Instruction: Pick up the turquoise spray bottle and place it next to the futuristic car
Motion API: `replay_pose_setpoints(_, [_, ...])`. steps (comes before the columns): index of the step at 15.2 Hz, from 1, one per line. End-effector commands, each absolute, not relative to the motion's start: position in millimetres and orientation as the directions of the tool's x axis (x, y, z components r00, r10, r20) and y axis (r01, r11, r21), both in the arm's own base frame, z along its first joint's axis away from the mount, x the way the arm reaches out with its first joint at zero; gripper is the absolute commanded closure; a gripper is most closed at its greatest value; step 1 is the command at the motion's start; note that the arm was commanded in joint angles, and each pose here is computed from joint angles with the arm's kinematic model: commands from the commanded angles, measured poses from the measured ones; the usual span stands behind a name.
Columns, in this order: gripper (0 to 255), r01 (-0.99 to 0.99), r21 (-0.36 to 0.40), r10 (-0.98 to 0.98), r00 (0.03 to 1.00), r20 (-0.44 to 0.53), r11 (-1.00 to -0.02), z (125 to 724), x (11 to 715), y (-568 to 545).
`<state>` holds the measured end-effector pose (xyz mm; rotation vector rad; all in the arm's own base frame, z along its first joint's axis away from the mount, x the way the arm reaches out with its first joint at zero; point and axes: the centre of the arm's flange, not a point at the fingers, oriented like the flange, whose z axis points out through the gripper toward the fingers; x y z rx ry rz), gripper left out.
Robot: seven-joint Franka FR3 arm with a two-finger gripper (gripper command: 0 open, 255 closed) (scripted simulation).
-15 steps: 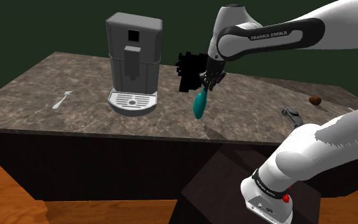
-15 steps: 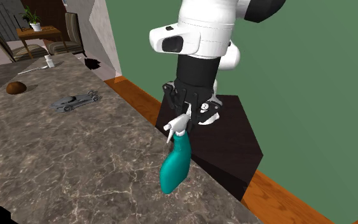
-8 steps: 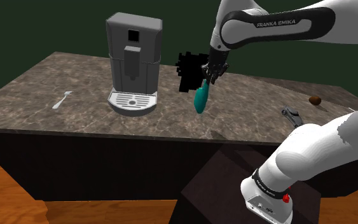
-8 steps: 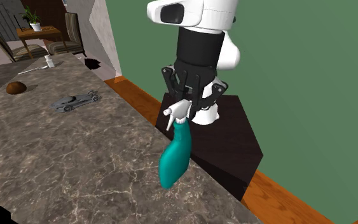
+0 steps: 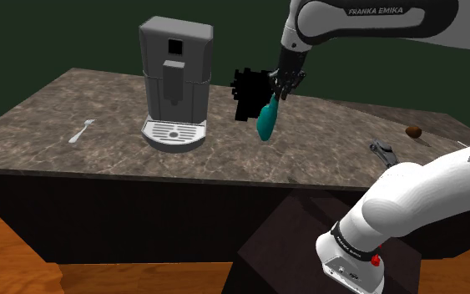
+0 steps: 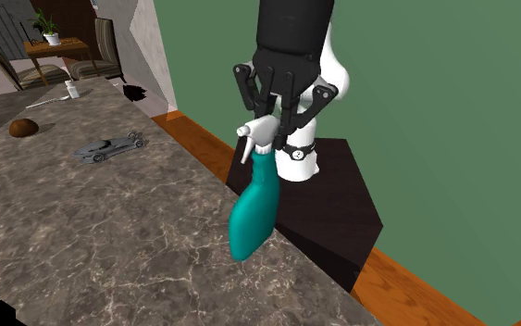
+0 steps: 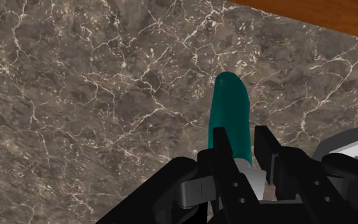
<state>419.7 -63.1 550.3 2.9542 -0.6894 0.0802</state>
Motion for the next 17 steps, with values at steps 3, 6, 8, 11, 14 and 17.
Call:
replay_pose_setpoints(3, [255, -0.444, 0.092, -0.438, 0.896, 0.075, -0.891, 571, 421, -63])
replay_pose_setpoints(6, [255, -0.444, 0.092, -0.438, 0.896, 0.075, -0.891, 587, 421, -63])
replay_pose_setpoints(8, [255, -0.444, 0.092, -0.438, 0.896, 0.075, -0.891, 597, 421, -63])
replay_pose_setpoints(11, [255, -0.444, 0.092, -0.438, 0.896, 0.075, -0.891, 613, 421, -63])
replay_pose_setpoints(14, [255, -0.444, 0.092, -0.438, 0.896, 0.075, -0.891, 629, 421, -63])
replay_pose_setpoints(17, [255, -0.444, 0.092, -0.438, 0.896, 0.075, -0.891, 645, 421, -63])
